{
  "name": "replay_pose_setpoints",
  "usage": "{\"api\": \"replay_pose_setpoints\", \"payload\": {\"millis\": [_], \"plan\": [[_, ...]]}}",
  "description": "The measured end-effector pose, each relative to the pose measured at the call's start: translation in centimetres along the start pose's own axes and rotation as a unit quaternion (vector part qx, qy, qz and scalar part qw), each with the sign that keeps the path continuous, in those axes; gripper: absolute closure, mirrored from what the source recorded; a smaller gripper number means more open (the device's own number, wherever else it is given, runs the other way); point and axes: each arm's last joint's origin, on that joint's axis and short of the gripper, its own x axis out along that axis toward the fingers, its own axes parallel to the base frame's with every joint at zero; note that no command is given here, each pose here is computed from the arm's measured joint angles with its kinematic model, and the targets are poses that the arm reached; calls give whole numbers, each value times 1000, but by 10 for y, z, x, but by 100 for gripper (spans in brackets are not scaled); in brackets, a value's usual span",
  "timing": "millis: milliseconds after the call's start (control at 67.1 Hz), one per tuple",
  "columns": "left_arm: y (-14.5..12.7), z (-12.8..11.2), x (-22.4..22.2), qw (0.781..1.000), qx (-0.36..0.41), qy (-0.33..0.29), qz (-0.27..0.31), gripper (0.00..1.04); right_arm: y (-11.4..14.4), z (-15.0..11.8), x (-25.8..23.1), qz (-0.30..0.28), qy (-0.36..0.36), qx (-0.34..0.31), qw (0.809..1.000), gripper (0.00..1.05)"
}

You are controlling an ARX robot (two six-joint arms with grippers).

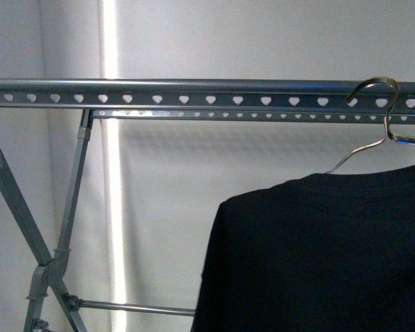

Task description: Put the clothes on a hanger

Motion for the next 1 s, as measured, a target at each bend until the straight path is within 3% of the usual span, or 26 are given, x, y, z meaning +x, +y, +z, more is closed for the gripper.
{"api": "replay_pose_setpoints", "payload": {"millis": [253,417,462,506,596,745,998], "plan": [[18,-20,-30,971,32,127,199,7,-4,-2,1,-37,31,48,998,101],[20,-22,-54,957,19,151,249,7,-12,-2,3,-65,46,83,993,101],[15,-22,-60,956,17,203,209,14,-17,-1,4,-71,49,97,992,101],[8,-28,-80,942,15,288,170,25,-22,0,5,-80,53,109,989,101],[1,-38,-108,931,15,330,154,39,-29,1,8,-87,57,126,986,101],[-2,-46,-143,927,20,339,158,64,-46,2,12,-117,74,158,978,101],[-1,-49,-187,927,23,340,159,102,-68,8,21,-156,93,153,971,101]]}}
